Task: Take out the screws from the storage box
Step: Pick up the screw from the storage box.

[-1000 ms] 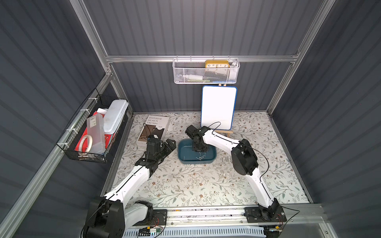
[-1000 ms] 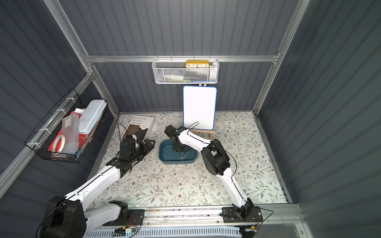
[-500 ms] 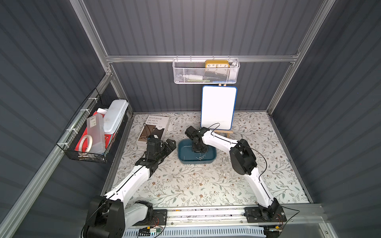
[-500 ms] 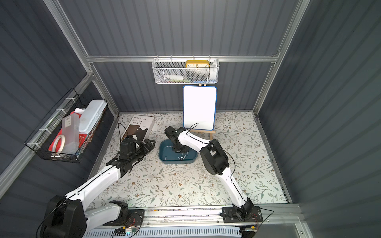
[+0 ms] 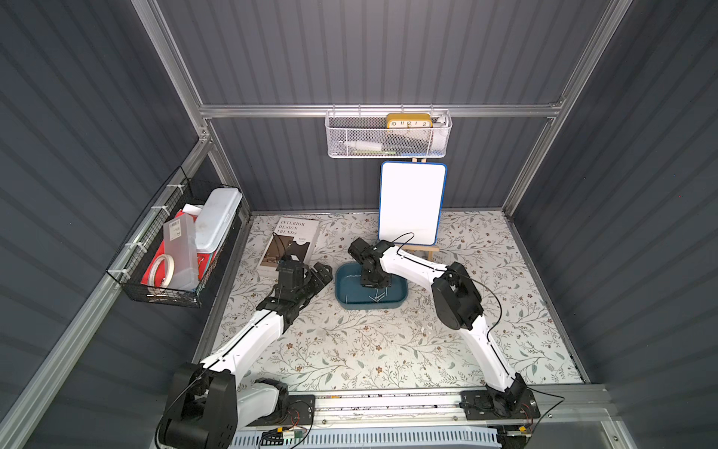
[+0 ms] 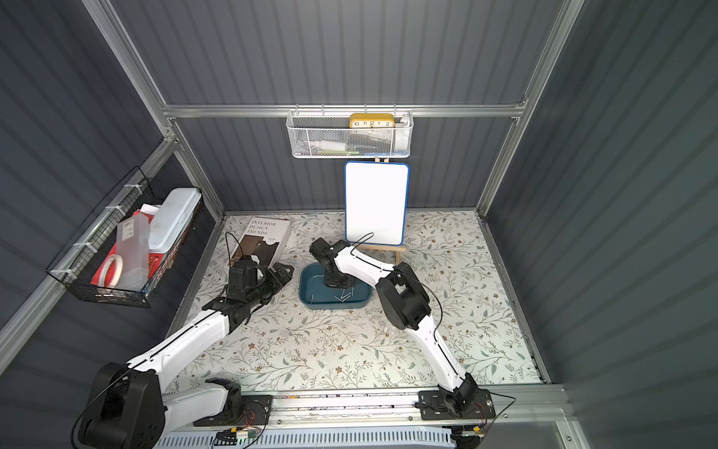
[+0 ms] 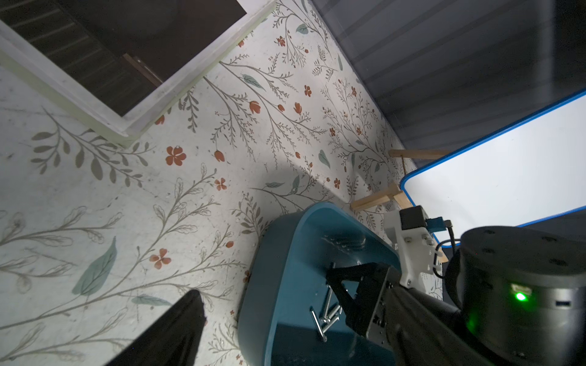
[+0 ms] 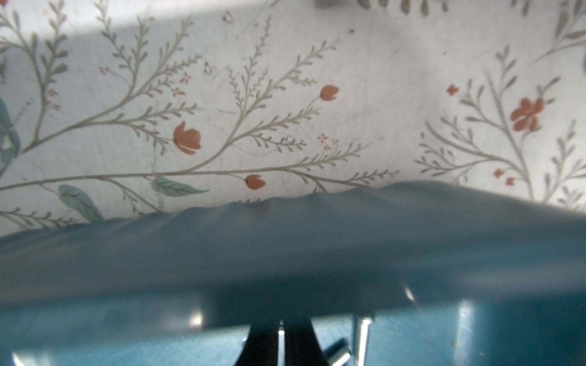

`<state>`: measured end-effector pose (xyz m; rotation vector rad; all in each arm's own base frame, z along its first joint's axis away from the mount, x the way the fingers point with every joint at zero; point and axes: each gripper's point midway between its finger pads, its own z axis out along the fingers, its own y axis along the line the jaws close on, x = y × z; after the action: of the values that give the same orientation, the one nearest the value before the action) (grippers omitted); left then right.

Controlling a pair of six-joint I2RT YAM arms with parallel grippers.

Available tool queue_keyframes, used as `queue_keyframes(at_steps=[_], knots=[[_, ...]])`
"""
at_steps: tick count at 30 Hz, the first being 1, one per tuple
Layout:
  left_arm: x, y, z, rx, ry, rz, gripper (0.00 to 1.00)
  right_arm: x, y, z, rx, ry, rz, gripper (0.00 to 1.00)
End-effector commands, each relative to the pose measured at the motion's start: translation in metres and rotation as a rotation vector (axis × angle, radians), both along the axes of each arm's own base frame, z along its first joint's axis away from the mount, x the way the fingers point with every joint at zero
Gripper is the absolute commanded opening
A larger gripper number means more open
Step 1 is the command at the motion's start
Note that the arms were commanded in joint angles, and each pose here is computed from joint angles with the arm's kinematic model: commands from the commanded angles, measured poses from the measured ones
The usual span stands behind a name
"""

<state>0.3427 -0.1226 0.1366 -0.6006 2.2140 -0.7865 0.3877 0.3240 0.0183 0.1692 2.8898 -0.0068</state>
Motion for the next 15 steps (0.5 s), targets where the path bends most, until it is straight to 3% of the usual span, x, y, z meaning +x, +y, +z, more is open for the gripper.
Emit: queue_keyframes(at_steps=[1,15], knots=[[0.003,-0.003,0.001,0.01,-0.012,-0.023,0.92,-0.001,-0.016,-0.026,-0.059,0.053,-0.009,0.05],[0.008,-0.007,-0.009,0.032,-0.002,-0.049,0.93,0.018,-0.008,0.016,0.002,-0.043,0.05,0.01]])
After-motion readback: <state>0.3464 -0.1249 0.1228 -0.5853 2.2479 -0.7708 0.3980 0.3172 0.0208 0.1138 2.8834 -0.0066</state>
